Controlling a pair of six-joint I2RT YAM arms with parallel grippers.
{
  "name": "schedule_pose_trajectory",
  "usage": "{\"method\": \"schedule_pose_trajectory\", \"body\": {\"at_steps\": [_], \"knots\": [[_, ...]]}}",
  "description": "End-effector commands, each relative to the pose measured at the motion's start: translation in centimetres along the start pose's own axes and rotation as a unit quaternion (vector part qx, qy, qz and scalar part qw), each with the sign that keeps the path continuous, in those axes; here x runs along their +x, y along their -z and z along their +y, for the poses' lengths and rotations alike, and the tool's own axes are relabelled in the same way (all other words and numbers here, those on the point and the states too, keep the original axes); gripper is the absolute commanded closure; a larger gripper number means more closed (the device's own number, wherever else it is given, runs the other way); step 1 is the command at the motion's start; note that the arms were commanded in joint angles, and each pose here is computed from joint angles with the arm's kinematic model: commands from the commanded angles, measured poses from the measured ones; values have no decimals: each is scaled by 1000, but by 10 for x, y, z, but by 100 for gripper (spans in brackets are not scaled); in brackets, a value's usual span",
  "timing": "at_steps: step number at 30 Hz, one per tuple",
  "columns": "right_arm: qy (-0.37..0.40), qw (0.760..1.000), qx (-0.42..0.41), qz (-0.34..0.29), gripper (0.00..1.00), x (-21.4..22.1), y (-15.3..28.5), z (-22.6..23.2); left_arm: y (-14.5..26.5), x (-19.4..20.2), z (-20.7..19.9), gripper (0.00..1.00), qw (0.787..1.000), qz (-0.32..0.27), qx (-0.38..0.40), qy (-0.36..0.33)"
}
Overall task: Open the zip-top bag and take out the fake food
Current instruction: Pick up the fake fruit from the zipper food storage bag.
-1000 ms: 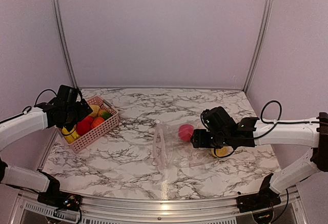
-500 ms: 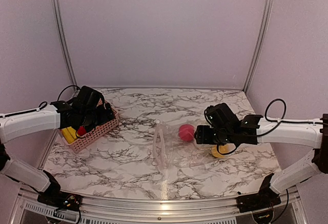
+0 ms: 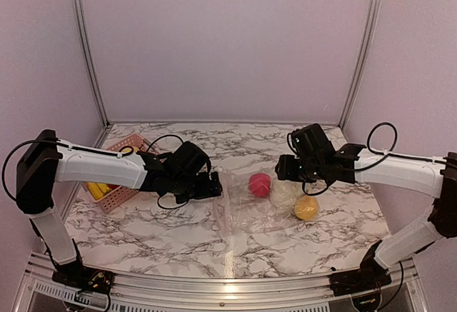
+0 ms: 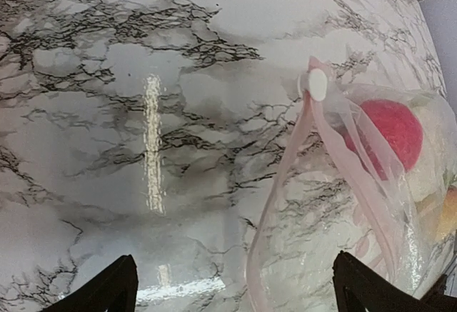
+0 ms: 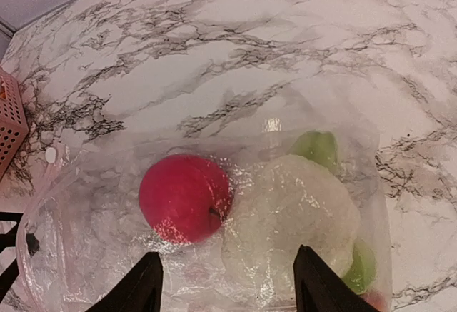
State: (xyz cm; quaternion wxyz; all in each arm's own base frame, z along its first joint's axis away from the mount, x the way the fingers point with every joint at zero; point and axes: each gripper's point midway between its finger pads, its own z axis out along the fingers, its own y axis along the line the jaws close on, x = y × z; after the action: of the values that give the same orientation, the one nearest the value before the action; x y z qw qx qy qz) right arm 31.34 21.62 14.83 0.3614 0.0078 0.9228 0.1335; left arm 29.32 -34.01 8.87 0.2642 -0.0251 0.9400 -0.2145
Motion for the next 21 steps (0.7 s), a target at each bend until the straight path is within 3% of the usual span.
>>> {"method": "schedule_pose_trajectory", "body": {"at_steps": [1,11,21], "knots": [[9,1000,-19,-13,40,-24,-8,14,-13,12,-36,3,999,18,39,-15],[21,999,-23,10,50,-24,-44,31,-21,27,-68,9,997,35,67,-33],[21,999,-15,33,58,-14,-73,30,-18,29,-78,27,995,42,84,-37]]}}
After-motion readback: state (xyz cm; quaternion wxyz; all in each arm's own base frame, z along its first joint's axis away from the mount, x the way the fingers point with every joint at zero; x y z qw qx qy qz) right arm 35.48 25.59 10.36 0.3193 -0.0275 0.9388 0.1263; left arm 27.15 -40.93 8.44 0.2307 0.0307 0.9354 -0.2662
